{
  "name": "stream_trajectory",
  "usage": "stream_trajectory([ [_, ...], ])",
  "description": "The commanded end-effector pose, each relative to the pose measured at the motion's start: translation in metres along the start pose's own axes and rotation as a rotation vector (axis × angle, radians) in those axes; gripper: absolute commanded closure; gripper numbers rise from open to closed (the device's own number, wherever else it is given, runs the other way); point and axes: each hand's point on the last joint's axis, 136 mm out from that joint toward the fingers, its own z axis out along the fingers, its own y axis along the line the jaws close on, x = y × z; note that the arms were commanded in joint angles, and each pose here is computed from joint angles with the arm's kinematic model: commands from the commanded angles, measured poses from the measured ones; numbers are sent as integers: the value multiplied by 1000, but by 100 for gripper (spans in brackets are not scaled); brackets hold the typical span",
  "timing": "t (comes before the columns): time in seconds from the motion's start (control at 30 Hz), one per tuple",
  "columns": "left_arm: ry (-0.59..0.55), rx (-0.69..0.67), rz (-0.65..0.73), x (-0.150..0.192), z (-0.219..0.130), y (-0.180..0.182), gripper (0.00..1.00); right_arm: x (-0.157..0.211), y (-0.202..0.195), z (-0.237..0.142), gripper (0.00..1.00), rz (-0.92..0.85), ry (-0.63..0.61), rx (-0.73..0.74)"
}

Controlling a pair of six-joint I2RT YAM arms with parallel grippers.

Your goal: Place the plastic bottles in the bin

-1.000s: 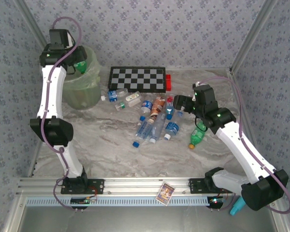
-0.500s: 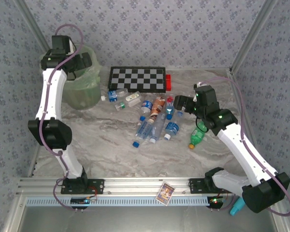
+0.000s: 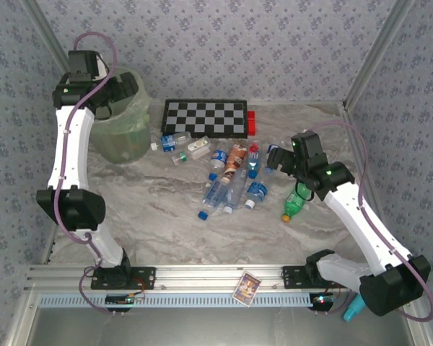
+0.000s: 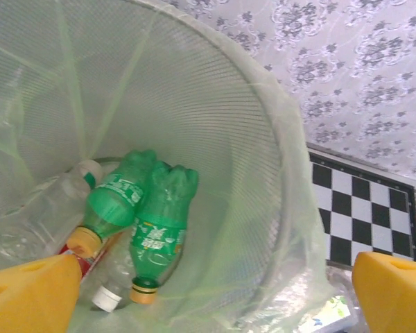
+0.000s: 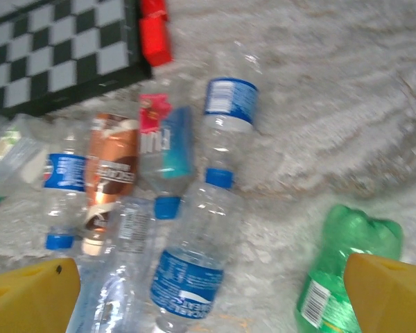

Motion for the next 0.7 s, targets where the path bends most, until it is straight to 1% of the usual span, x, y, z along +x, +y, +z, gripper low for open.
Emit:
stream_trajectory([
  [0.0,-25,124,-26,1,-33,-32,0,30,-33,10,0,78,110,137],
  [0.07,-21,156,-30,9,-36,-42,0,47,-44,15,1,119,165,174],
  [0.13,-14,188,-36,16,-40,-51,0,61,-52,17,5,146,204,197],
  [0.2,8,214,-40,27,-40,-59,0,69,-61,18,9,170,210,231],
  [0.27,21,240,-29,36,-45,-69,0,81,-64,19,12,181,225,233],
  [0.37,37,269,-18,46,-51,-81,0,99,-71,17,15,209,244,253],
  [0.57,67,347,5,68,-61,-109,0,127,-63,24,25,258,228,166],
  [0.67,85,368,13,76,-64,-120,0,140,-68,25,32,265,223,181],
])
